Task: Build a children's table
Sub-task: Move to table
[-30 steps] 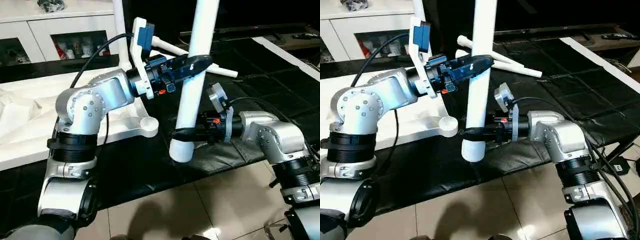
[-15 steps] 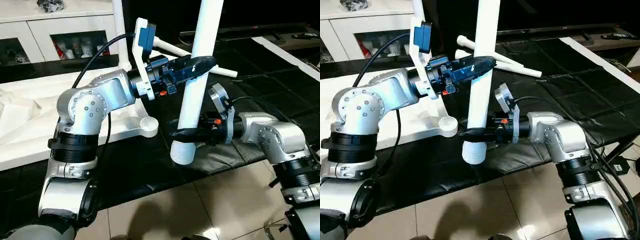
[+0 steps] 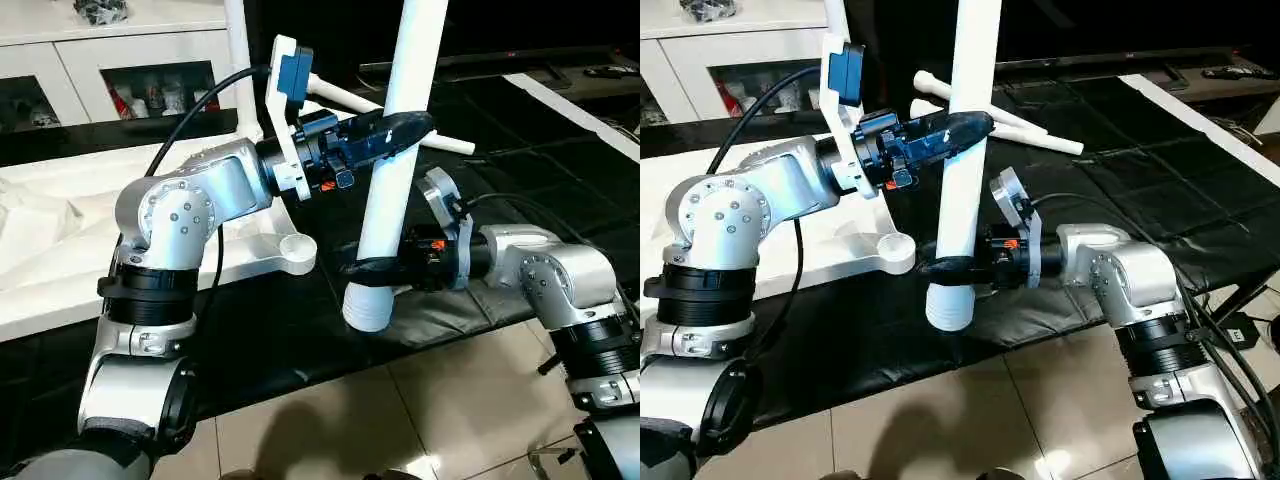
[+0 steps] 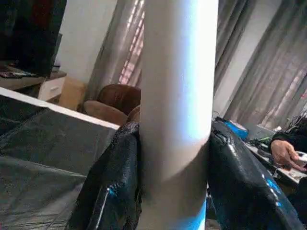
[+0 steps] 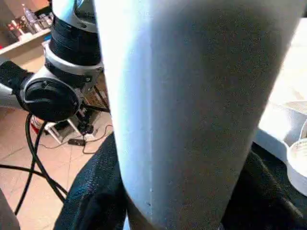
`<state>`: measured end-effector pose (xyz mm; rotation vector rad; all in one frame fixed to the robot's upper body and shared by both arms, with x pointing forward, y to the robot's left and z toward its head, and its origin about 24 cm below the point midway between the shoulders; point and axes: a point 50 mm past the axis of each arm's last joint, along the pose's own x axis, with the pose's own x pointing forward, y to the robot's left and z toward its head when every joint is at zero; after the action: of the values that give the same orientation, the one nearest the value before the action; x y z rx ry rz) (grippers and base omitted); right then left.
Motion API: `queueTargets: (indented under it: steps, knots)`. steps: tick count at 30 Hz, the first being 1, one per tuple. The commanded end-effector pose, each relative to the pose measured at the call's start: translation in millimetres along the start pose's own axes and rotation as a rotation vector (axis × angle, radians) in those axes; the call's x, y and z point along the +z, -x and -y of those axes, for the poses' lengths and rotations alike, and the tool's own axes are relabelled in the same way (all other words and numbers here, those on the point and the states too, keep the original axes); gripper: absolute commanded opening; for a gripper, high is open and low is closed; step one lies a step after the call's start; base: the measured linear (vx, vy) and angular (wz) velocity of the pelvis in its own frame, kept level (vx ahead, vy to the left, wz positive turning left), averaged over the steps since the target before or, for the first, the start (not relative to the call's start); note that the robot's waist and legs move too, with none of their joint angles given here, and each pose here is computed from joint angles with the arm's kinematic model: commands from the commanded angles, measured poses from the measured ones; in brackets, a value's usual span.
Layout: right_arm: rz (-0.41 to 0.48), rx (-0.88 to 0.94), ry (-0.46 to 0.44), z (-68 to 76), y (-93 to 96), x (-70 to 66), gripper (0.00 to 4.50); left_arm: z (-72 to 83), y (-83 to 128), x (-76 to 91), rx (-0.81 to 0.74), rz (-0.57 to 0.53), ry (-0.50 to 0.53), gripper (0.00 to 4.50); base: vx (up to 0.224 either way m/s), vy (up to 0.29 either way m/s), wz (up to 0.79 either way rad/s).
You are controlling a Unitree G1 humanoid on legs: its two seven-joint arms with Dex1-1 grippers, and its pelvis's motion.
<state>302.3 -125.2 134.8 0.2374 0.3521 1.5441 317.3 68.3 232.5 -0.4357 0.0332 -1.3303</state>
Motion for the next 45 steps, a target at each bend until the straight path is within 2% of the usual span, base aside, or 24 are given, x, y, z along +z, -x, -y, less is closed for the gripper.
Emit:
queueTargets:
  steps: [1, 2, 4, 15, 16, 20, 22, 26, 33, 34, 35, 38, 39, 40, 42, 43, 44, 45]
  knots:
    - [0.01, -0.008, -0.023, 0.2, 2.2, -1.5, 2.66, 9.0, -6, 11.2, -0.054, 0.022, -0.049, 1.73, 0.0, 0.0, 0.0]
    - [0.01, -0.008, -0.023, 0.2, 2.2, -1.5, 2.66, 9.0, -6, 11.2, -0.054, 0.022, -0.049, 1.73, 0.0, 0.0, 0.0]
    - [0.005, -0.005, -0.015, -0.9, 0.8, -2.3, 3.04, 10.2, -6, 10.8, -0.059, 0.021, -0.051, 1.73, 0.0, 0.0, 0.0]
    - [0.002, -0.006, -0.011, -0.9, -0.9, -3.7, 3.07, 12.3, -6, 10.5, -0.077, 0.013, -0.054, 1.73, 0.0, 0.0, 0.0]
    - [0.01, -0.012, -0.006, 0.0, -0.8, -2.6, 2.79, 12.9, -7, 9.8, -0.082, 0.009, -0.053, 1.73, 0.0, 0.0, 0.0]
    - [0.014, -0.015, -0.004, 0.8, -0.4, -1.8, 2.66, 13.4, -7, 9.2, -0.086, 0.006, -0.052, 1.73, 0.0, 0.0, 0.0]
    - [0.013, -0.014, -0.004, 0.5, -0.1, -1.9, 2.37, 13.5, -8, 9.2, -0.087, 0.006, -0.052, 1.73, 0.0, 0.0, 0.0]
    - [0.012, -0.013, -0.006, 0.6, 0.5, -2.9, 2.11, 12.9, -7, 9.9, -0.085, 0.014, -0.044, 1.73, 0.0, 0.0, 0.0]
    - [0.014, -0.018, -0.004, 1.0, 0.8, -2.8, 2.02, 12.3, -5, 10.1, -0.087, 0.013, -0.02, 1.73, 0.0, 0.0, 0.0]
    - [0.015, -0.019, -0.003, 1.1, 0.9, -2.6, 2.01, 13.9, -5, 11.3, -0.106, 0.022, -0.016, 2.29, 0.0, 0.0, 0.0]
    - [0.016, -0.02, -0.002, 1.2, 0.9, -2.4, 2.01, 15.0, -5, 12.2, -0.118, 0.027, -0.02, 2.43, 0.0, 0.0, 0.0]
    - [0.024, -0.023, 0.001, 1.3, 1.0, -1.4, 2.01, 18.0, -5, 15.8, -0.151, 0.053, -0.005, 2.43, 0.0, 0.0, 0.0]
    - [0.024, -0.023, 0.002, 1.3, 1.0, -1.4, 2.01, 18.1, -5, 15.9, -0.152, 0.054, -0.005, 2.5, 0.0, 0.0, 0.0]
    - [0.035, -0.035, 0.01, 1.7, 1.0, -1.1, 2.0, 22.3, -3, 20.1, -0.195, 0.094, 0.004, 2.83, 0.0, 0.0, 0.0]
    - [0.047, -0.041, 0.014, 1.9, 1.1, -0.4, 2.0, 23.6, -1, 22.7, -0.211, 0.121, 0.014, 2.85, 0.0, 0.0, 0.0]
    - [0.105, -0.059, 0.02, 1.9, 2.2, 4.3, 2.0, 22.5, 3, 30.2, -0.214, 0.186, 0.048, 2.98, 0.0, 0.0, 0.0]
    - [0.116, -0.062, 0.021, 1.7, 2.4, 5.2, 2.0, 22.0, 4, 31.4, -0.211, 0.195, 0.054, 3.16, 0.0, 0.0, 0.0]
    - [0.156, -0.065, 0.025, 0.2, 2.6, 8.4, 2.0, 20.5, 5, 33.6, -0.202, 0.215, 0.068, 3.16, 0.0, 0.0, 0.0]
